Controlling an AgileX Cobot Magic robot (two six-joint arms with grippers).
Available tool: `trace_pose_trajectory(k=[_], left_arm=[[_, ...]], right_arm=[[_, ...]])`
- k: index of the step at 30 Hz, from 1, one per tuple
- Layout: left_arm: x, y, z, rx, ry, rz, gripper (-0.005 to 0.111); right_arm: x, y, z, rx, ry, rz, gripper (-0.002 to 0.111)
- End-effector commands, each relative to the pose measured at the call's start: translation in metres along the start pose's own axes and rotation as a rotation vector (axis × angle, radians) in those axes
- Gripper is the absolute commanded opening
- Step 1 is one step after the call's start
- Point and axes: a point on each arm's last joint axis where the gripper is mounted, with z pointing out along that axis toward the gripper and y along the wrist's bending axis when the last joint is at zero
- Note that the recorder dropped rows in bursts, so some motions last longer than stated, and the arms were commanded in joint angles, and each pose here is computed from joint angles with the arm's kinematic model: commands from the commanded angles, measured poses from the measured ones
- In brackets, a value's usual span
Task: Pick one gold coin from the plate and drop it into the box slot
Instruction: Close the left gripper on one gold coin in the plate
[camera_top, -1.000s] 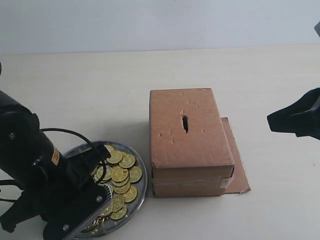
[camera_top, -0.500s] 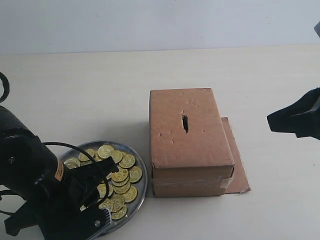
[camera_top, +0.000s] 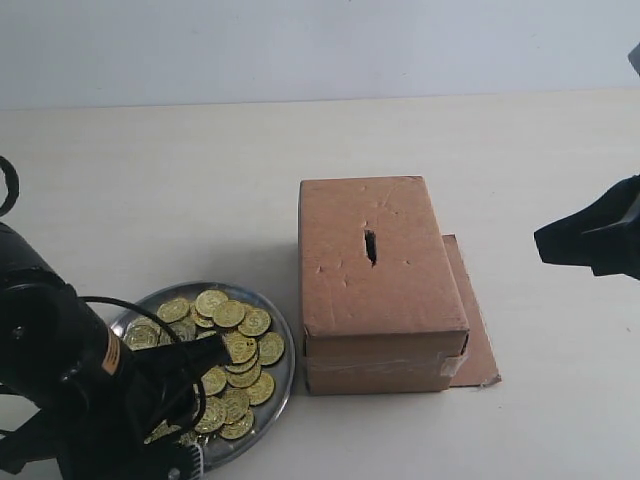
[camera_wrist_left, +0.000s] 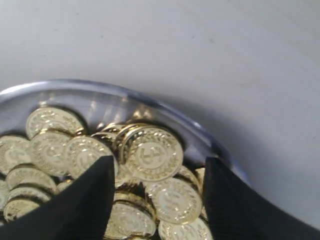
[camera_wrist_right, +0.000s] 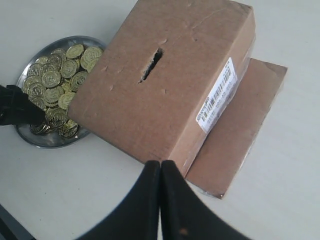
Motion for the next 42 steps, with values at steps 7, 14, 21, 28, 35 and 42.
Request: trace_pose_trajectory(k=[7, 14, 21, 28, 35, 42], left_arm=[[-0.001, -0.003, 0.003, -0.004, 0.015, 0.044, 0.052], [-0.001, -0.004, 0.009, 0.024, 0.007, 0.051, 0.052], [-0.001, -0.005, 0.011, 0.041, 0.004, 0.057, 0.052], [-0.003, -0.006, 0.011, 0.058, -0.003, 0.084, 0.052], [-0.011, -0.004, 0.019, 0.114, -0.028, 0.132, 0.052], [-0.011, -0.004, 0.021, 0.135, -0.036, 0.131, 0.052]], right_arm=[[0.0, -0.001, 0.001, 0.002, -0.007, -0.002, 0.0], [0.0, -0.001, 0.001, 0.003, -0.008, -0.002, 0.0], [0.0, -0.001, 0.001, 0.003, -0.008, -0.002, 0.0], [0.0, -0.001, 0.001, 0.004, -0.01, -0.002, 0.0], [0.0, -0.001, 0.001, 0.005, -0.011, -0.002, 0.0], [0.0, -0.001, 0.001, 0.005, -0.011, -0.002, 0.0]])
